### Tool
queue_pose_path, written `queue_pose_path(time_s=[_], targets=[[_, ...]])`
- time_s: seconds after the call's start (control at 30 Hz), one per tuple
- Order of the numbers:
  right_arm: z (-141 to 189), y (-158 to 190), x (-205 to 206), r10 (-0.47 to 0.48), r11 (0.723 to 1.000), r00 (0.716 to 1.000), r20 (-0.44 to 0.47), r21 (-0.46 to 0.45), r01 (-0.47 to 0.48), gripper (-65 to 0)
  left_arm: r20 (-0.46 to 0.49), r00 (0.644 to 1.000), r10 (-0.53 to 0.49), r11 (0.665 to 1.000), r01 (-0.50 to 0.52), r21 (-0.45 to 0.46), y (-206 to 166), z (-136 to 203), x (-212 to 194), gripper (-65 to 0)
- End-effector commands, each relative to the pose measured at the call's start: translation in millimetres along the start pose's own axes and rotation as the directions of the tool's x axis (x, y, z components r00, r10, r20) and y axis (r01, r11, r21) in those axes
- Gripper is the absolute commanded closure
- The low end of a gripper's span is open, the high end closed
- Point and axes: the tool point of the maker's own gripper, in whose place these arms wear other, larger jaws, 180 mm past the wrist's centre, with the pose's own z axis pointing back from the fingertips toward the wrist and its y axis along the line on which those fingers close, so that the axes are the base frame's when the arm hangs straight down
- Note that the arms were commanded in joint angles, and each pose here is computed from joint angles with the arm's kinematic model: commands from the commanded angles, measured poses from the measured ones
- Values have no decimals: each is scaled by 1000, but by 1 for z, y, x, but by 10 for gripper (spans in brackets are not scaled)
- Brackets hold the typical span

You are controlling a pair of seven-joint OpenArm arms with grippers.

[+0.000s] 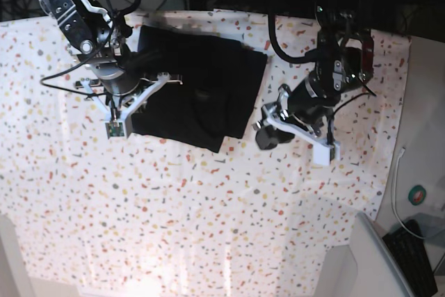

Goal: Layout the t-shirt on the table in an organized manner, then fold the t-shirt properly
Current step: 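Grasp the folded bundle's edges with both grippers, then square the folded bundle with the left gripper, pushing its edge straight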

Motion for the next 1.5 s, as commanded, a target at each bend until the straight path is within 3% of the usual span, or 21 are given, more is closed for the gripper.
queue_pose_path(time_s=[0.0, 0.07, 0.17, 0.3, 0.53, 0.77, 0.93, 1.0, 1.03, 1.17, 1.23, 1.37, 1.47], targets=[[1, 2, 13, 3, 1000, 999, 45, 6, -3, 0, 6, 1000, 13, 999, -13, -51, -10, 3, 6, -400], [0, 0, 11, 4, 1000, 999, 38, 2, -4, 0, -15, 999, 45, 997, -45, -62, -5, 2, 3, -645], [-1, 0, 9, 6, 1000, 999, 32, 1, -6, 0, -71, 996, 59, 998, -62, -34, 14, -7, -14, -650], [-3, -1, 4, 9, 1000, 1000, 19, -4, -9, 0, -172, 985, -8, 993, -12, -115, 12, -23, -48, -650], [-5, -5, -6, 7, 1000, 1000, -6, -16, -7, 0, -355, 933, -54, 992, 8, -128, 10, -47, -107, -650], [-1, -27, -13, 15, 998, 1000, -15, -60, -16, 0, -444, 890, -103, 990, 50, -129, 10, -63, -127, -638], [6, -71, -16, -61, 985, 998, -7, -164, 59, 0, -512, 830, -223, 974, 170, -150, 11, -81, -131, -222], [9, -88, -16, -84, 976, 996, -1, -204, 83, 0, -544, 786, -294, 955, 258, -143, 18, -89, -132, -39], [11, -96, -17, -97, 970, 995, 1, -223, 95, 0, -557, 760, -335, 940, 312, -140, 23, -92, -132, 0], [19, -122, -23, -138, 949, 990, 7, -286, 134, 0, -571, 653, -497, 847, 508, -155, 29, -107, -119, 0], [25, -139, -26, -161, 932, 987, 15, -325, 157, 0, -559, 565, -607, 753, 634, -176, 28, -113, -106, 0], [36, -167, -31, -208, 898, 978, 34, -390, 204, 0, -514, 318, -797, 478, 852, -215, 23, -126, -80, 0], [42, -180, -36, -224, 880, 974, 36, -422, 218, 0, -421, 151, -894, 272, 932, -242, -8, -140, -71, 0]])
